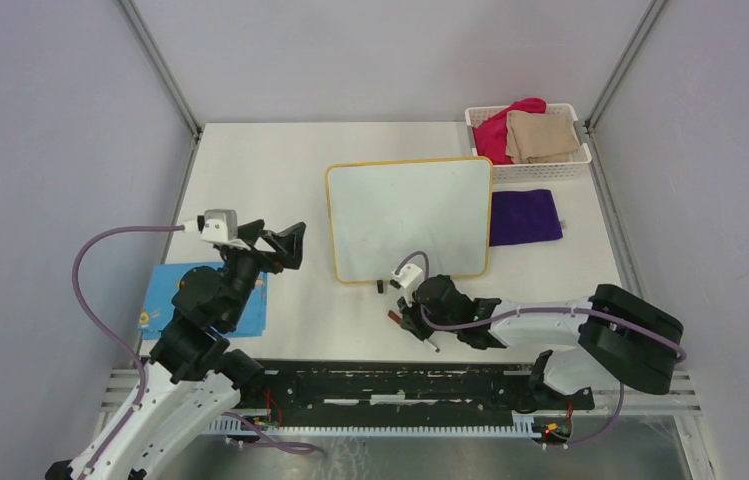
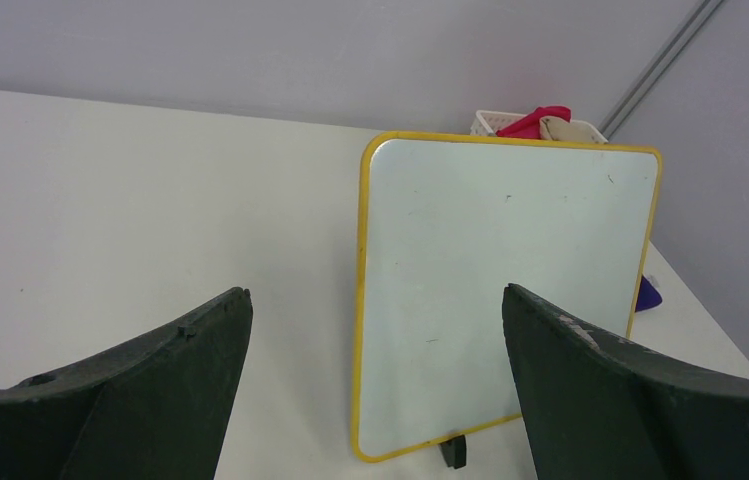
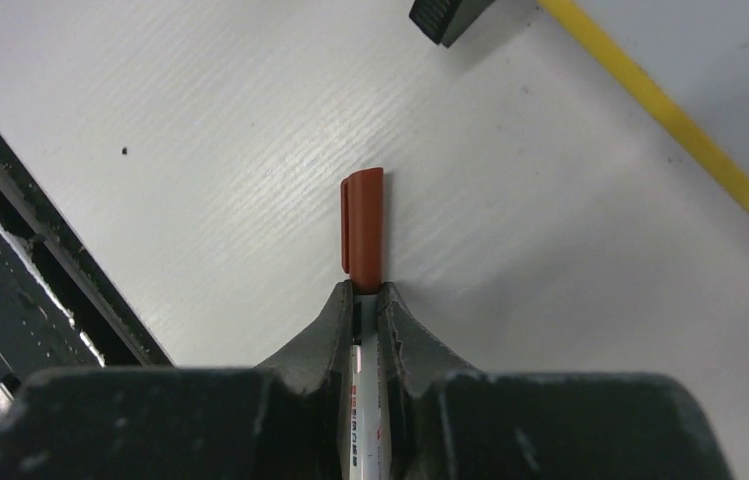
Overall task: Write a sentence on the whiteboard
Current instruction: Open the whiteboard marker at the center of the board.
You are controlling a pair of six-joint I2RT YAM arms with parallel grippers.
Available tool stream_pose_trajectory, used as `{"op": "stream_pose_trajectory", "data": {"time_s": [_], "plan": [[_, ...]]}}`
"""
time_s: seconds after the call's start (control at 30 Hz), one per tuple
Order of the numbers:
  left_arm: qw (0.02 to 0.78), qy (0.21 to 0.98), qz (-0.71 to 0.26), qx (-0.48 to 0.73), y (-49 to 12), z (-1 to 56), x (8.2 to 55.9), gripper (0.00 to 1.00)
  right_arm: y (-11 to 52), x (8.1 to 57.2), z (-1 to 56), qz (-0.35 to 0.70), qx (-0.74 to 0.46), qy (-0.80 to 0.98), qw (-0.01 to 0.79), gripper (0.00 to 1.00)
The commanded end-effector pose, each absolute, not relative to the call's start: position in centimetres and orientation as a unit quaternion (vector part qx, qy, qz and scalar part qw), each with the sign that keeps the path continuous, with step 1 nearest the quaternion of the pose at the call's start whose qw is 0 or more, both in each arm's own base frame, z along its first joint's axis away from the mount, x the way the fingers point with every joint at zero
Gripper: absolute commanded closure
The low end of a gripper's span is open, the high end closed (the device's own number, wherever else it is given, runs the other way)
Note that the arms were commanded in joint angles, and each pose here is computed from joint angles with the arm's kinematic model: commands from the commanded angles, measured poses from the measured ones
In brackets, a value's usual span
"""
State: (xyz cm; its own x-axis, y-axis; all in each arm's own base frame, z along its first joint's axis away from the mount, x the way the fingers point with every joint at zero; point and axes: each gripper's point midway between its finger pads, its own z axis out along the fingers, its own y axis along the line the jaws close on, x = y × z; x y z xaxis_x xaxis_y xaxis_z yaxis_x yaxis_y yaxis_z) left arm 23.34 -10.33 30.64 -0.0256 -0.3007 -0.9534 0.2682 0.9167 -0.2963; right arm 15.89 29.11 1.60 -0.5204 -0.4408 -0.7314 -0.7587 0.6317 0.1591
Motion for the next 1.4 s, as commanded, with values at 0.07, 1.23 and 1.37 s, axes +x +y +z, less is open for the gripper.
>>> {"op": "stream_pose_trajectory", "data": {"time_s": [0.07,1.23,1.37], "plan": [[0.711,0.676,-0.194,0.014,-10.7,31.5,23.6,0.00,26.5,14.6,1.7,0.226,-0.350,0.850,0.323,1.00],[0.509,0.634,-0.565,0.142,-24.5,35.4,17.7,0.00,29.7,15.5,29.3,0.459,-0.260,0.589,0.612,1.00],[0.484,0.643,-0.577,0.142,-25.9,34.4,17.8,0.00,30.0,15.8,30.3,0.464,-0.253,0.580,0.620,1.00]]}}
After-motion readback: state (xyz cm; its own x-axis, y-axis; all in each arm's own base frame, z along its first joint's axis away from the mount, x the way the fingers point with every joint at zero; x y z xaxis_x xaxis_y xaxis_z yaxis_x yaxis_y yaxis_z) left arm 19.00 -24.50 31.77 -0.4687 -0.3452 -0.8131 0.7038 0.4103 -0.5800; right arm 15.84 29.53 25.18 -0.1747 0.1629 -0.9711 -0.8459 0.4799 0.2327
